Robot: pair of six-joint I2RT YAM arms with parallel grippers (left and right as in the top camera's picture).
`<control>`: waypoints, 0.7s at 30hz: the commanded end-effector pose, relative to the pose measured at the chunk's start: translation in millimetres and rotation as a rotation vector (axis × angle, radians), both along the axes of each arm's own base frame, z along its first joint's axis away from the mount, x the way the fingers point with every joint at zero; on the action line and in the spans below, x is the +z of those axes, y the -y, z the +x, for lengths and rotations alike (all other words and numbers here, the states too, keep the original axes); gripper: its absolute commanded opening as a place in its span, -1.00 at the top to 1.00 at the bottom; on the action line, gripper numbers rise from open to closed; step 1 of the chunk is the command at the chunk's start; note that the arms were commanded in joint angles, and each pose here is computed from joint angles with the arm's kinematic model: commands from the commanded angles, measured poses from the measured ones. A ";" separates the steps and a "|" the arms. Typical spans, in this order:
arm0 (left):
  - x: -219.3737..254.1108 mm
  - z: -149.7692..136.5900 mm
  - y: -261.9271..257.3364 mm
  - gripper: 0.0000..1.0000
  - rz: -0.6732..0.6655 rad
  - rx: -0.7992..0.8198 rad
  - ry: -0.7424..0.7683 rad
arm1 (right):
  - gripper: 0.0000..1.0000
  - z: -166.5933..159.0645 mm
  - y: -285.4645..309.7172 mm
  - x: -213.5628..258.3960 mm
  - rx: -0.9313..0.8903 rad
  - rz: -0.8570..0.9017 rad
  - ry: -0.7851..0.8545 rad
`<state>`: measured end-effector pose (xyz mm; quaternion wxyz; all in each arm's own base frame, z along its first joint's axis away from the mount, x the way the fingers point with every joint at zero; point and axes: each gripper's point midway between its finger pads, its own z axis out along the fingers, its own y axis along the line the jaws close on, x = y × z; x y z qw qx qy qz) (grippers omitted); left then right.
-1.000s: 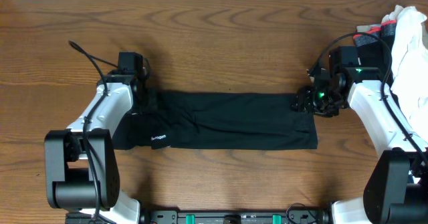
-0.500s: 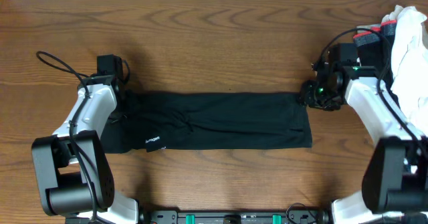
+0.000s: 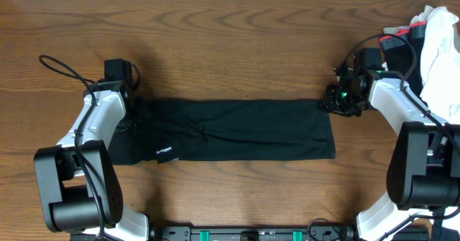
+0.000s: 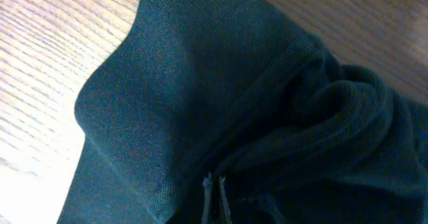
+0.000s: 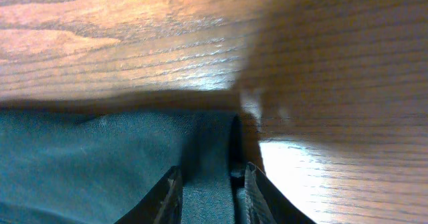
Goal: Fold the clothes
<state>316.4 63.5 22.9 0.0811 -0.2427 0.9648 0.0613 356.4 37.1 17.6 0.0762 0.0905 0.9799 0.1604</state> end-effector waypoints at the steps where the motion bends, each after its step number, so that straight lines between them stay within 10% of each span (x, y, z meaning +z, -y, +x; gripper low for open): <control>1: 9.6 4.4 -7.3 0.88 0.032 0.021 0.029 | 0.42 -5.6 -3.6 -5.6 0.009 0.034 -0.028; 12: 9.7 5.1 -7.4 0.88 0.032 0.021 0.032 | 0.44 -15.8 -14.4 -7.0 0.020 0.092 -0.066; 21: 9.5 3.6 -7.4 0.87 0.034 0.007 0.023 | 0.98 -4.9 8.8 -11.5 -0.025 -0.004 -0.030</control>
